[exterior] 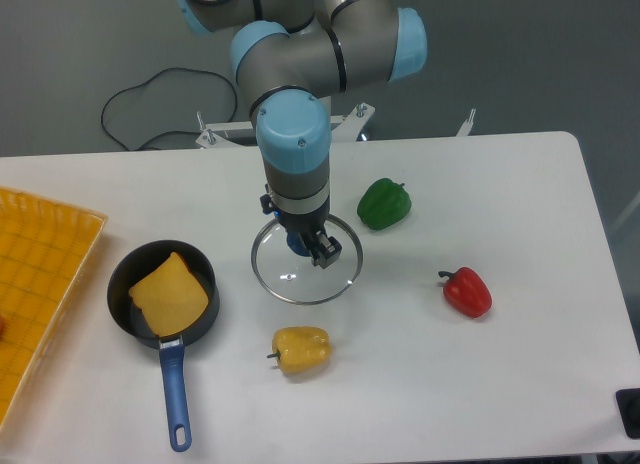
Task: Close the pot lid
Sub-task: 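Hold the clear glass lid by its knob above the table, then carry the glass lid toward the black pan with blue handle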
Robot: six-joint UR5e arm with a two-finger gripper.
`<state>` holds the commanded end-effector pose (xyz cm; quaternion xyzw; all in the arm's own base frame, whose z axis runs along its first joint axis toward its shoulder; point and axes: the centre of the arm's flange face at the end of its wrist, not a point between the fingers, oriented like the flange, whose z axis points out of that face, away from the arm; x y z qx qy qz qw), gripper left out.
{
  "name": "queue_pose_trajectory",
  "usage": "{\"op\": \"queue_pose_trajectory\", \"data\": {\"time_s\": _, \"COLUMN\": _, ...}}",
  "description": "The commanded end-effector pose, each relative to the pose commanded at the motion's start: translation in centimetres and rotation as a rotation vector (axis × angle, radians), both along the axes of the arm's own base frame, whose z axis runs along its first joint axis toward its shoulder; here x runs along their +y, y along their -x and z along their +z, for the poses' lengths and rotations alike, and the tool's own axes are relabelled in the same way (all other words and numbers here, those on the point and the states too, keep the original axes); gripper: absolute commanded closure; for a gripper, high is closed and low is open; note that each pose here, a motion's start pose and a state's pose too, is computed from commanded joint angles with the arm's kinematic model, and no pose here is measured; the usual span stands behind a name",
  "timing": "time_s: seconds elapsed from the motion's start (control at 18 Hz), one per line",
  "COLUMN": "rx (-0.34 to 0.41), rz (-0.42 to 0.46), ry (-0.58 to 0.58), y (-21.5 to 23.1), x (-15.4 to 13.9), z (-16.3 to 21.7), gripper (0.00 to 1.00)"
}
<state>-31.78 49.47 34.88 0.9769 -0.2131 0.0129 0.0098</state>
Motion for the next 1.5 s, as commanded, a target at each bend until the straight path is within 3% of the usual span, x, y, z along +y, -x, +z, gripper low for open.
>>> {"op": "queue_pose_trajectory", "data": {"time_s": 0.83, "rx": 0.005, "rz": 0.071, "ry": -0.016, "y": -2.4, "x": 0.7, "z": 1.2, "gripper": 0.51}}
{"op": "queue_pose_trajectory", "data": {"time_s": 1.11, "rx": 0.008, "rz": 0.181, "ry": -0.002, "y": -6.9, "x": 3.7, "z": 0.7, "gripper": 0.51}}
{"op": "queue_pose_trajectory", "data": {"time_s": 1.5, "rx": -0.011, "rz": 0.195, "ry": 0.063, "y": -13.5, "x": 5.8, "z": 0.2, "gripper": 0.51}}
